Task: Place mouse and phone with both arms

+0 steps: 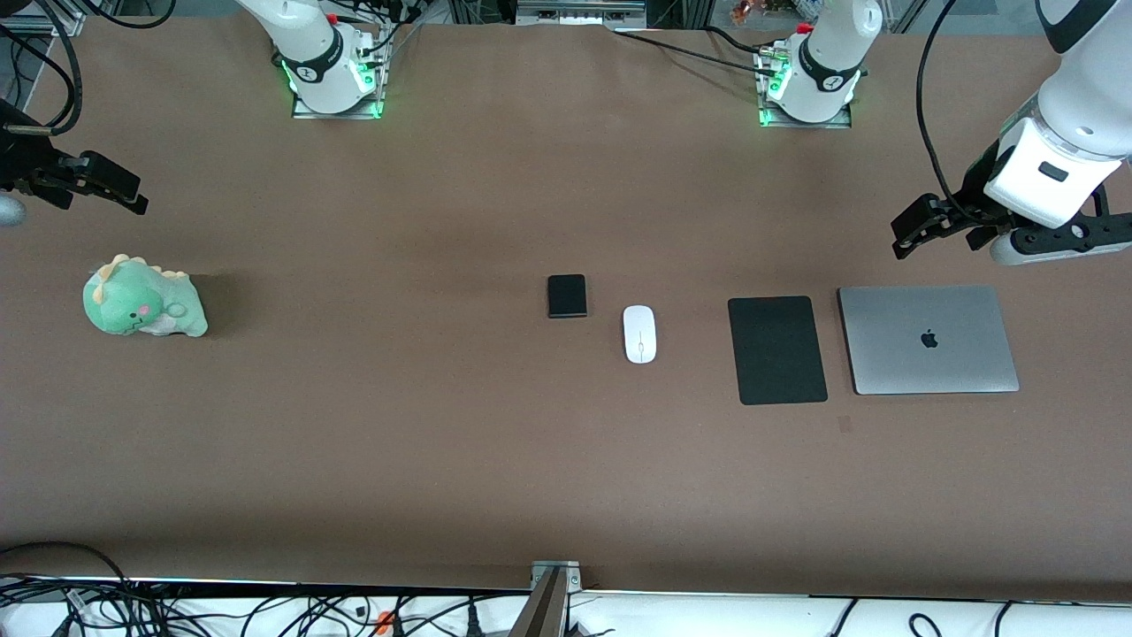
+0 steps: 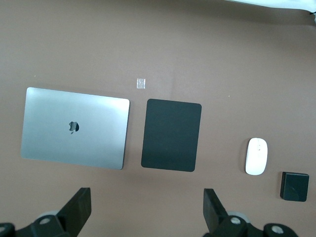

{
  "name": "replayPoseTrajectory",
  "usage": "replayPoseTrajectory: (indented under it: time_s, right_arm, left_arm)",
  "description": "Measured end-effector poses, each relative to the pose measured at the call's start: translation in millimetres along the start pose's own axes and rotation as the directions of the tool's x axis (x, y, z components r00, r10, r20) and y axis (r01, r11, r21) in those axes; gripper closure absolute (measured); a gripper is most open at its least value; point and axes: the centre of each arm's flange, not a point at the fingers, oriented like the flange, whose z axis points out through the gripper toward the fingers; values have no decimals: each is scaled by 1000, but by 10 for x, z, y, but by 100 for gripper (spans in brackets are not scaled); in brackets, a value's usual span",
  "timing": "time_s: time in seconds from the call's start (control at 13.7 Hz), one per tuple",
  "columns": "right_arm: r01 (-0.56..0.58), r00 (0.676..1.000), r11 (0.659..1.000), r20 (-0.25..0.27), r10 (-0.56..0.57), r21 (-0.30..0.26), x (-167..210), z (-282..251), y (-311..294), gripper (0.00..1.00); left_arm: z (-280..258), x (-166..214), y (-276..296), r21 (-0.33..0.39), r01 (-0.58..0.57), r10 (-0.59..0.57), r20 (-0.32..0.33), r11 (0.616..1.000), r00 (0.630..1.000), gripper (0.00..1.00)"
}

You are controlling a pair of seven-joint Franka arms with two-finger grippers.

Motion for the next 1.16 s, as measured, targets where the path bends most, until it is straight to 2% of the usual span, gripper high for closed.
replayPoseTrajectory:
  time_s: [1.16]
  right_arm:
    - [1,1000,1000,1,-1,0,1,4,-6,0]
  left_arm:
    - [-3,-26,15,4,-4,4,13,1000,1000,0]
